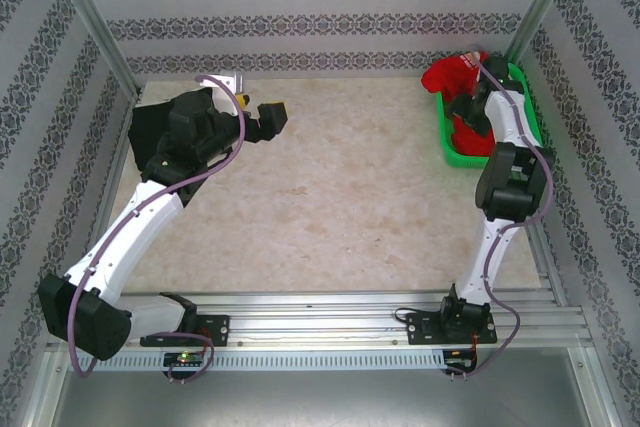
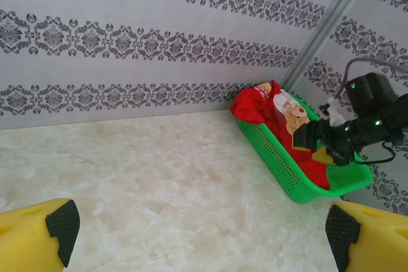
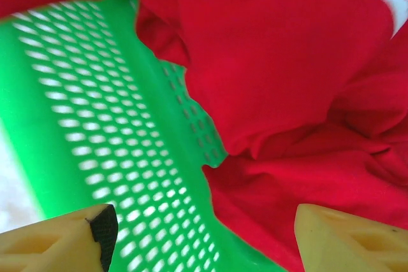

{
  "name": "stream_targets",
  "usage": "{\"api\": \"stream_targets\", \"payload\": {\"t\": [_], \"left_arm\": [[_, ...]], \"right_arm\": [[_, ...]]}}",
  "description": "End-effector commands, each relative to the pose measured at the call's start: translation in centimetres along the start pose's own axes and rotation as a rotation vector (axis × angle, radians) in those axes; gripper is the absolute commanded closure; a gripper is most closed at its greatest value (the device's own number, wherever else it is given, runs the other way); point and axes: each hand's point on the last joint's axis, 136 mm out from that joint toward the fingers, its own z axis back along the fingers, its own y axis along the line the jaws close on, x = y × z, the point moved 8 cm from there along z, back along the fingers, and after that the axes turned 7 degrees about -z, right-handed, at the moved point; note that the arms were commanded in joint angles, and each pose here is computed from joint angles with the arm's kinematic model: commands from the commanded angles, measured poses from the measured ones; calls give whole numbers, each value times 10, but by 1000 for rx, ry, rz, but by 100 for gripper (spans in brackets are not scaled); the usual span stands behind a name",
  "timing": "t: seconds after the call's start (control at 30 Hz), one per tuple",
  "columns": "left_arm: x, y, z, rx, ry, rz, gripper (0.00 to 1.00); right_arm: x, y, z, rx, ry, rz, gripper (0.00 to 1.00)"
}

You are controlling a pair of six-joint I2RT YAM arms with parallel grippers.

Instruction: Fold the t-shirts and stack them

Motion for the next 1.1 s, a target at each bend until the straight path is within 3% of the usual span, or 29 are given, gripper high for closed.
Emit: {"api": "stream_targets", "payload": {"t": [0.0,0.23,0.5,0.53,0.6,0.67,0.73,0.77,0.9,1.07], "left_arm": [[20,-2,11,21,-60,-25,0],[20,0,3,33,-48,-30,0],[23,1,-6,25,-52,-40,0],[23,1,-7,23,-51,-40,0],[22,2,-8,23,-47,-42,0],[22,2,-8,25,-48,-50,0],[22,2,-8,27,-49,-56,0],[23,2,-7,26,-49,-60,0],[22,3,-6,31,-48,-59,0],[17,13,1,81,-49,-38,0]], "right_arm": [[-3,-9,-12,-40,50,-4,26],[-19,-24,-49,-105,143,-27,29],[-20,-32,-57,-171,149,-4,32],[-23,-34,-62,-180,171,-6,36],[-27,-34,-67,-175,195,-11,55],[-26,-33,-62,-167,166,-22,81],[-19,-28,-45,-128,95,-29,98],[-13,-23,-33,-95,51,-27,100],[10,7,31,126,-114,27,100],[21,46,149,467,-364,76,100]]}}
